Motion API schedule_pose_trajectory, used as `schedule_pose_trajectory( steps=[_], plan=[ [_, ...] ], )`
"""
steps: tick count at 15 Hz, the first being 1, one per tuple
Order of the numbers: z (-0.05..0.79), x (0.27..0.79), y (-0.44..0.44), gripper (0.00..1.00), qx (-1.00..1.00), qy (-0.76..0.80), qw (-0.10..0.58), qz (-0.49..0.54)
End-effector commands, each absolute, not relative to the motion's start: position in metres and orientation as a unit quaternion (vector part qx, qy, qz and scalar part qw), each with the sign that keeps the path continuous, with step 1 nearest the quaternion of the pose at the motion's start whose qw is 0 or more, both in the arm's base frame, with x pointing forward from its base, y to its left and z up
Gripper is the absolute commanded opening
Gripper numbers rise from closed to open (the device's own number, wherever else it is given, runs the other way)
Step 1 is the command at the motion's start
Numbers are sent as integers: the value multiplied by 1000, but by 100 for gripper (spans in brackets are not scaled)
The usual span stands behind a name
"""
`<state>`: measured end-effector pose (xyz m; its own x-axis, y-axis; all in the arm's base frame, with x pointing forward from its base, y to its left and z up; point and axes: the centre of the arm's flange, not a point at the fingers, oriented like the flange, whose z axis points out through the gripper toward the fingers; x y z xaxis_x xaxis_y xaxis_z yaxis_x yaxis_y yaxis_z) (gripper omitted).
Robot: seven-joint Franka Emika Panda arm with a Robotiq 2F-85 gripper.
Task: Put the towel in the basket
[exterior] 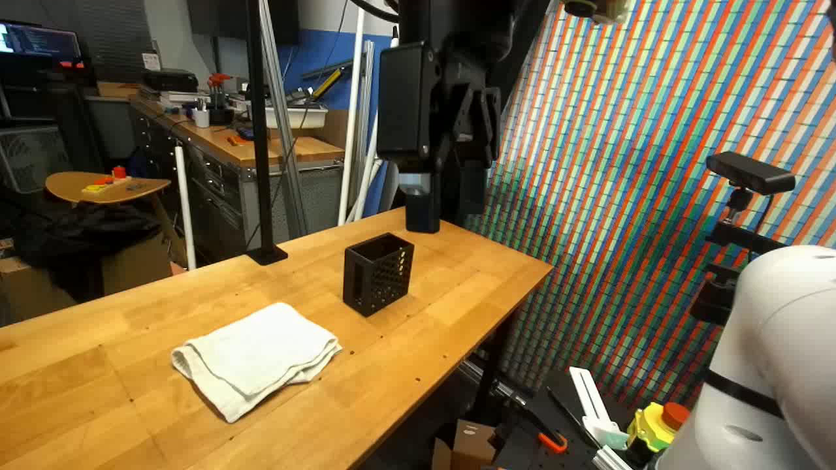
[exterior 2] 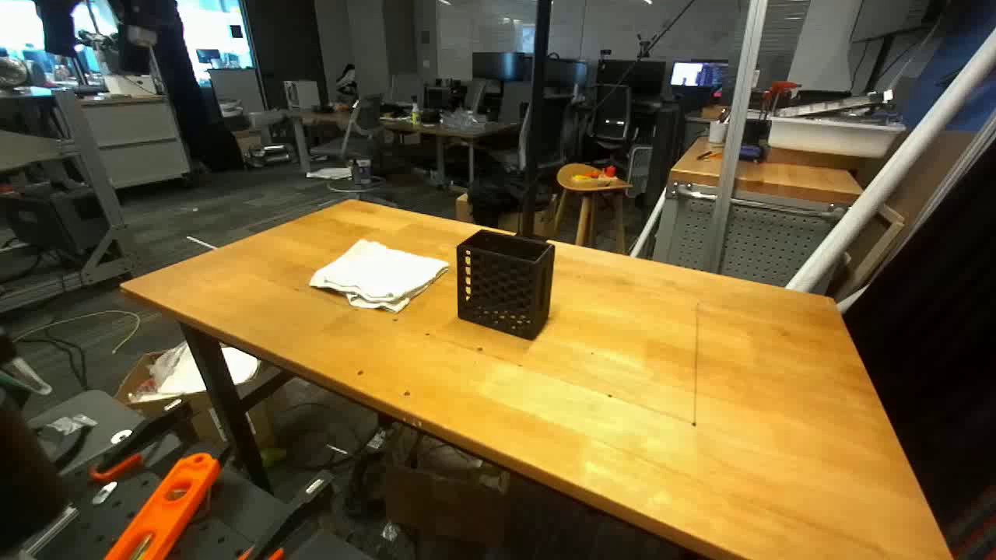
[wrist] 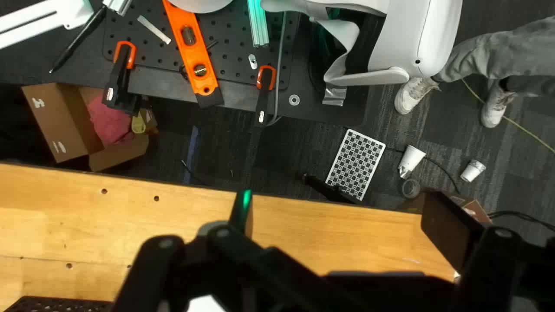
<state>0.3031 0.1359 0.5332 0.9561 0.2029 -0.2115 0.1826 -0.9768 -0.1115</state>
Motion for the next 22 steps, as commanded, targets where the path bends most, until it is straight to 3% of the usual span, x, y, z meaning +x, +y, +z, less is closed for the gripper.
schedule_pose_trajectory(
  steps=[1, 13, 22],
  plan=[
    [535, 303, 136, 100, -988, -98, 46, 109],
    [540, 305, 138, 100, -989, -100, 47, 103],
    [525, 365, 172, 100, -984, -159, 14, 86]
  ],
)
